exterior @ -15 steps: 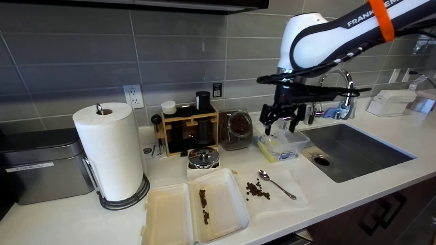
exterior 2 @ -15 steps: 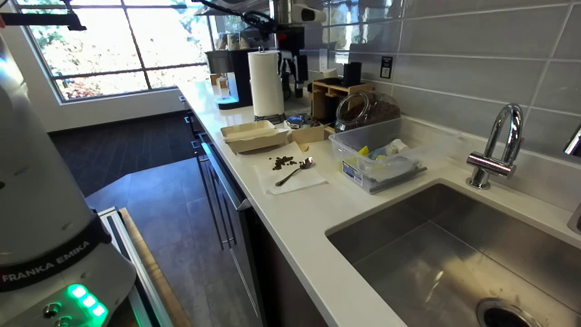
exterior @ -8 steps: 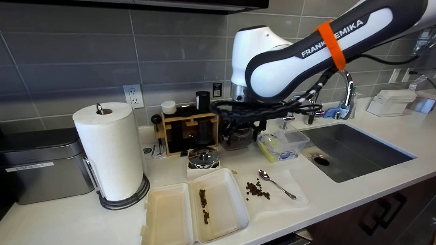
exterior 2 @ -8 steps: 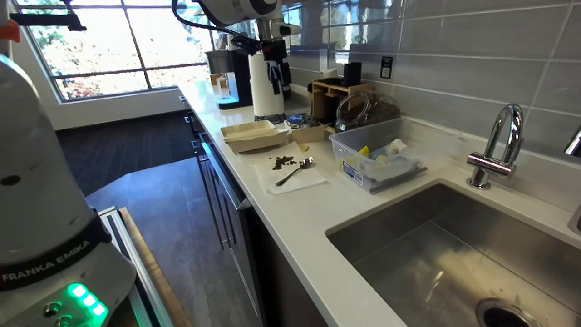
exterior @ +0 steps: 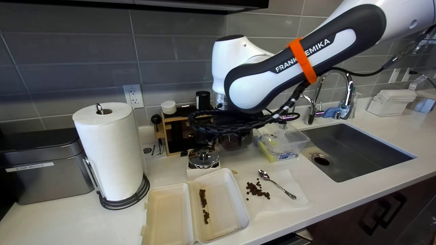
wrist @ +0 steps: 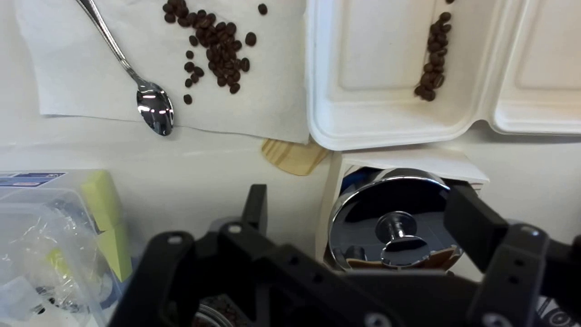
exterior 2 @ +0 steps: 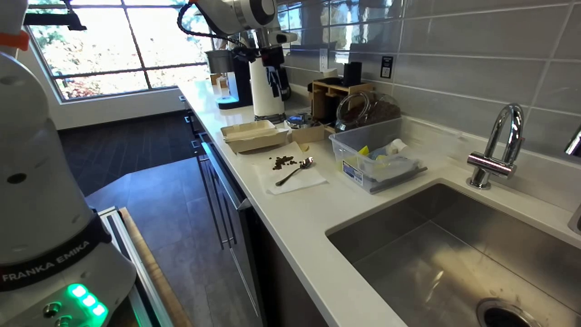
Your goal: Put the silver lid on the glass container.
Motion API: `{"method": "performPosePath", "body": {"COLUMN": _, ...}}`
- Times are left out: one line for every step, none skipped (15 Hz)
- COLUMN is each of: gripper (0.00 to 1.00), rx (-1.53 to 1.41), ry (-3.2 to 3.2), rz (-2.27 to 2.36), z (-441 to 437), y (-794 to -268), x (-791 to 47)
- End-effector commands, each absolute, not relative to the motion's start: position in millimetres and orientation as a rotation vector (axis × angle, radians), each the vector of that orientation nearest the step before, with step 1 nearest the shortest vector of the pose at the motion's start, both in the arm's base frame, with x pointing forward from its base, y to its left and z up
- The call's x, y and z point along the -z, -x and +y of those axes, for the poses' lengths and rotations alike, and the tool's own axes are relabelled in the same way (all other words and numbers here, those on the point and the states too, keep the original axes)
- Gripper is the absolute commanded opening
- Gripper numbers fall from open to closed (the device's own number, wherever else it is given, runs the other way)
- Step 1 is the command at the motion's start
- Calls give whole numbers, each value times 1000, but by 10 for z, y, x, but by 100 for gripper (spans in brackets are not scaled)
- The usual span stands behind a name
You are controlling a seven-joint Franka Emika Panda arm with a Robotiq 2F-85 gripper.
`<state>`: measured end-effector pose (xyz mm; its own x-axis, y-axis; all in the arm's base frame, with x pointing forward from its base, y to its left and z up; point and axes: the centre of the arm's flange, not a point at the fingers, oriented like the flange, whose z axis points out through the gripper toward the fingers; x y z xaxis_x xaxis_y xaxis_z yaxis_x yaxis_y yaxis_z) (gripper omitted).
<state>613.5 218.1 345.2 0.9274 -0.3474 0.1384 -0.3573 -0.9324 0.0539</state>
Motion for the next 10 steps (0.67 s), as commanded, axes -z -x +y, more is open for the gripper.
{"method": "performPosePath", "body": {"gripper": 100, "rx": -196, "ry": -3008, "rz": -551, "z": 2182, "y": -6138, "x": -3458}}
{"method": "performPosePath", "body": {"gripper": 100, "rx": -201, "ry": -3044, "rz": -555, "z": 2210, "y": -6207, "x": -3429}}
{"method": "performPosePath", "body": {"gripper": 100, "rx": -181, "ry": -3084, "rz": -565, "z": 2246, "y": -6286, "x": -3388}}
{"method": "performPosePath", "body": {"gripper": 100, "rx": -167, "ry": -3103, "rz": -582, "z": 2274, "y": -6342, "x": -3366}}
{"method": "performPosePath", "body": {"gripper": 100, "rx": -154, "ry": -3117, "rz": -602, "z": 2287, "y": -6399, "x": -3333}}
{"method": "performPosePath", "body": {"gripper": 100, "rx": -129, "ry": -3127, "rz": -607, "z": 2295, "y": -6432, "x": -3298}}
{"method": "performPosePath", "body": {"gripper": 100, "rx": -121, "ry": -3140, "rz": -619, "z": 2297, "y": -6486, "x": -3276}}
{"method": "performPosePath", "body": {"gripper": 100, "rx": -113, "ry": -3147, "rz": -624, "z": 2297, "y": -6527, "x": -3246}}
{"method": "performPosePath", "body": {"gripper": 100, "rx": -114, "ry": -3149, "rz": -616, "z": 2286, "y": -6578, "x": -3199}}
{"method": "performPosePath", "body": {"gripper": 100, "rx": -110, "ry": -3153, "rz": -613, "z": 2282, "y": -6629, "x": -3169}}
